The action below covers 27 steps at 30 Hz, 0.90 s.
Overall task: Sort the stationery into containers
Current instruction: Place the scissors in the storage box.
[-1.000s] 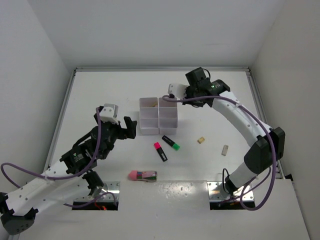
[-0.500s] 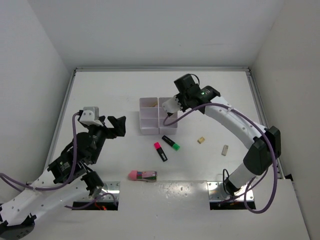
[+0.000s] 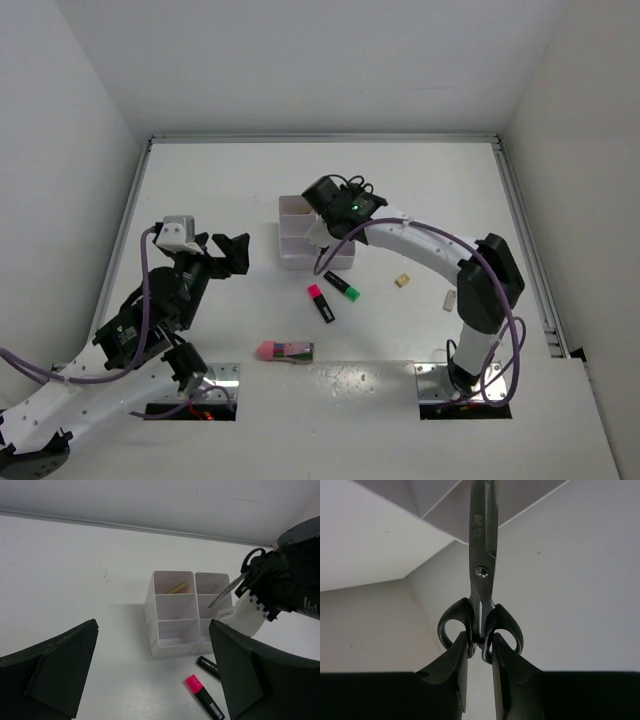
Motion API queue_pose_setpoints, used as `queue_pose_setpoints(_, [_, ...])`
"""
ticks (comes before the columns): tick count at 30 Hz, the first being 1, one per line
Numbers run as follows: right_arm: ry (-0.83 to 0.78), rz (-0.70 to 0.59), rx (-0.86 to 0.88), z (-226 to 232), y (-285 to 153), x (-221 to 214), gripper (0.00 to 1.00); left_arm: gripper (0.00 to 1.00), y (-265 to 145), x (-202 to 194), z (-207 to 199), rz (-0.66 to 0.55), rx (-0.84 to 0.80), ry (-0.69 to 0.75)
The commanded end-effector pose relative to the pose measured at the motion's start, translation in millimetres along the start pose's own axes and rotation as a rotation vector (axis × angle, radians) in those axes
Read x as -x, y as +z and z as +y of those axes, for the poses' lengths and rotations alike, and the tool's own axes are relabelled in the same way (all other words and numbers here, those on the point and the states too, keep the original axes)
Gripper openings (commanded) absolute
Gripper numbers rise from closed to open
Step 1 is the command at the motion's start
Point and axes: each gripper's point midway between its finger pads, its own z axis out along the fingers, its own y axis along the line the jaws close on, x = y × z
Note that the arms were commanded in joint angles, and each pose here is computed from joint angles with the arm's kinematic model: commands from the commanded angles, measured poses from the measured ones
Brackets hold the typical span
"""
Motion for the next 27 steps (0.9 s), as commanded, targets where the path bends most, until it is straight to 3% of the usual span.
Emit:
queue_pose_setpoints(1, [0.001, 0.155, -0.054, -22.2, -16.6, -17.9, 0.0, 0.99, 0.6, 6.3, 2.5, -0.024, 0.009, -0.003])
queue_pose_setpoints(12, [-0.045, 0.308, -0.039, -19.3, -19.8, 0.3, 0.0, 0.99, -2.3, 9.9, 2.0, -0.035, -0.005, -0.015])
queue_pose_setpoints(27, [-0.095, 0.34, 0.001, 3.6, -14.6, 9.2, 0.02, 0.99, -3.8, 11.4, 1.0, -0.039, -0.016, -0.02])
